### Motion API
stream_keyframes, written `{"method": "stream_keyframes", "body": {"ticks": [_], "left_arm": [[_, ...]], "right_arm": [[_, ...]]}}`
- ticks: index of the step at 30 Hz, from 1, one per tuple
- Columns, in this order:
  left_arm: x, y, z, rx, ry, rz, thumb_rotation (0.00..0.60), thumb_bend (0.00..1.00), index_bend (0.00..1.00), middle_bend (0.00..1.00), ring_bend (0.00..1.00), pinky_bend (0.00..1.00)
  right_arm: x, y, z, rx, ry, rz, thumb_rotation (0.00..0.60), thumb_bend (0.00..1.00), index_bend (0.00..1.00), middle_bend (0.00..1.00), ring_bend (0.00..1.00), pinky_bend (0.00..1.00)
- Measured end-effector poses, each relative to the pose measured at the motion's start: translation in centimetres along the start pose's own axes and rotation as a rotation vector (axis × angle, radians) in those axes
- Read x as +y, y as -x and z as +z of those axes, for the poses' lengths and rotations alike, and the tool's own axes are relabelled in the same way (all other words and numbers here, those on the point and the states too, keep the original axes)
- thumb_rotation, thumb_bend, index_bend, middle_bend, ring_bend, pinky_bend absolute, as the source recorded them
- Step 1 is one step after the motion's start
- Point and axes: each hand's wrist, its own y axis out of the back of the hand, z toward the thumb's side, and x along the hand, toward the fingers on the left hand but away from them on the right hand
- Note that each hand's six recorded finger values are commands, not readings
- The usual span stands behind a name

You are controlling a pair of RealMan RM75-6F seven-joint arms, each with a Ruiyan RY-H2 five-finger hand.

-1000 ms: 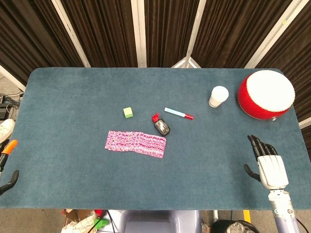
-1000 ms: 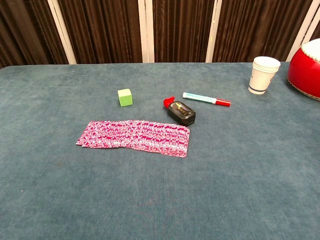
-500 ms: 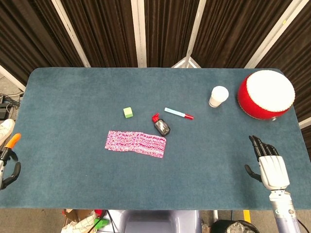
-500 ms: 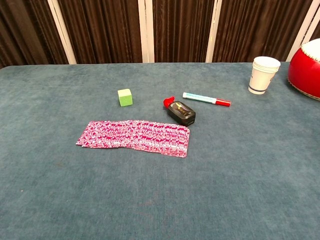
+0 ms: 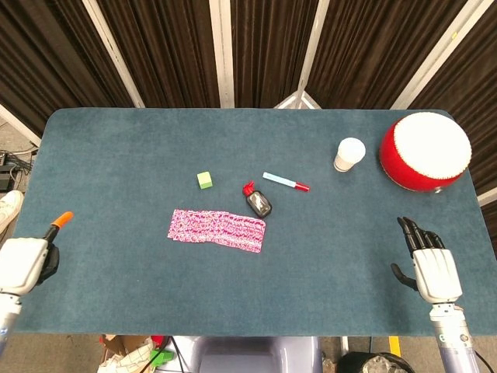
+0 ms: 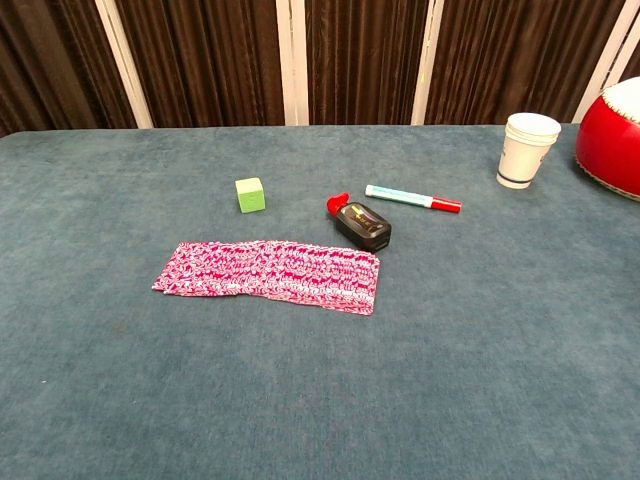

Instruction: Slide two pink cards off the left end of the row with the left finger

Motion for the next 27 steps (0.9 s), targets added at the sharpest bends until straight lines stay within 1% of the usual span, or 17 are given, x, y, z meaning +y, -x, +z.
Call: {"method": "stream_keyframes", "body": {"ticks": [6,10,16,27], "left_arm": [[-1.5,-1.6,1.7,-0.025,-0.011,-0.13,0.6,0.98,0.13,0.82,0.78,0.7],[-2.6,-2.9,3.0,-0.044,-0.037,-0.218,0.6,0.98,0.12,0.82,0.79,0.7],[-3.6,-4.8,4.9,-0.059,-0.083,-0.291,0.6,0.99,0.08,0.82,0.79,0.7],[-5.4,-8.2,8.0,-0.053,-0.106,-0.389,0.6,0.99,0.08,0.82,0.79,0.7]], "right_arm": [[0.0,0.0,0.1,0.0,-0.001,-0.001,0.6,0.28,0.01,0.15,0.23,0.24],[0.0,0.0,0.1,0.0,-0.001,-0.001,0.6,0.28,0.01,0.15,0.23,0.24],[0.0,0.1,0.0,-0.004,0.001,-0.004,0.6,0.28,0.01,0.15,0.23,0.24],[-0.1,0.2,-0.3,-0.01,-0.001,0.0,0.6,0.28,0.01,0.15,0.23,0.24]]}}
